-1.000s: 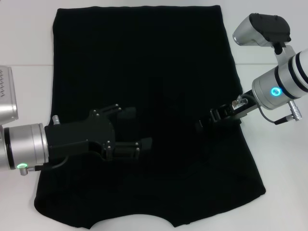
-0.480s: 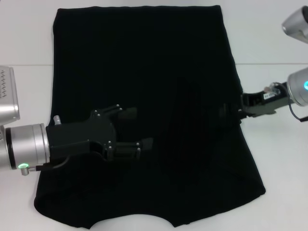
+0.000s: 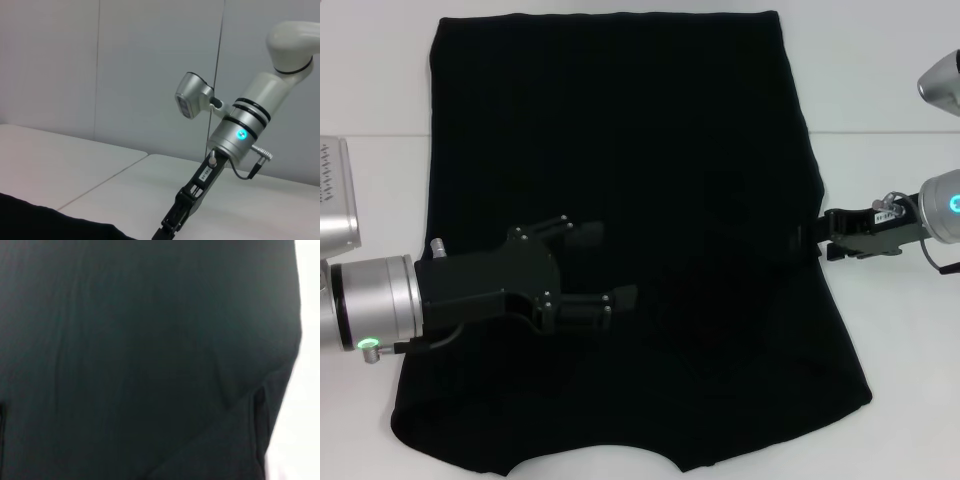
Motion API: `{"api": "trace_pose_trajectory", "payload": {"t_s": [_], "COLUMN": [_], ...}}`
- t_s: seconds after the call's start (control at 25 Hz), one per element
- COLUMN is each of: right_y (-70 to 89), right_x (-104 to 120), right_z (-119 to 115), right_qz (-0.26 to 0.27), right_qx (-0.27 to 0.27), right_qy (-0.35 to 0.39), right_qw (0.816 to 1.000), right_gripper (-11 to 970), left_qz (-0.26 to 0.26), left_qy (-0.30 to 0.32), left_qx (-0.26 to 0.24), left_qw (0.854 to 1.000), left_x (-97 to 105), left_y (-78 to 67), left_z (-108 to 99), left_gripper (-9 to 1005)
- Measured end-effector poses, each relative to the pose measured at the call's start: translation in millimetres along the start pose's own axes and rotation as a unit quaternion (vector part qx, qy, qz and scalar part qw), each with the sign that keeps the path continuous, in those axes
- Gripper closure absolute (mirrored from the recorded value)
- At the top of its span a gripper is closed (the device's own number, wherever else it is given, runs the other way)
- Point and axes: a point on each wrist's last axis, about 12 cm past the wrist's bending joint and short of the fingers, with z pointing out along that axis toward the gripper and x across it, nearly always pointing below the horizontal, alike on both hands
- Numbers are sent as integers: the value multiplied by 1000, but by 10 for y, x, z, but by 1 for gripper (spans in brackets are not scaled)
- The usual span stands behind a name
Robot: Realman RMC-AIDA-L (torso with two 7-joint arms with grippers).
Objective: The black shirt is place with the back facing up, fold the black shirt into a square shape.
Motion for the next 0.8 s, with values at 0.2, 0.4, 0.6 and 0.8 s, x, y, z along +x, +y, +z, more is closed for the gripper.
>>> {"api": "trace_pose_trajectory", "payload": {"t_s": [0.2,0.4,0.6,0.8], "right_y": [7,12,79,148], "right_x": [8,-10,-26,-35], "right_z": [57,69,106,137], "right_qz": [0,3,0,-6], "right_qx": [6,7,4,1], "right_qy": [-8,-19,-24,-23], "right_qw": [1000,1000,1000,1000], "right_gripper": [311,311,312,312], "left_qz": [0,0,0,0], "left_qy": [0,0,-1,-3], "left_qx": [0,-8,-10,-14], "left_qw": [1000,1000,1000,1000], "left_x": [-1,0,-6,-10], "left_y": [2,20,28,37], "left_z": [-3,-19,-22,-29], "left_gripper": [60,60,60,60]}}
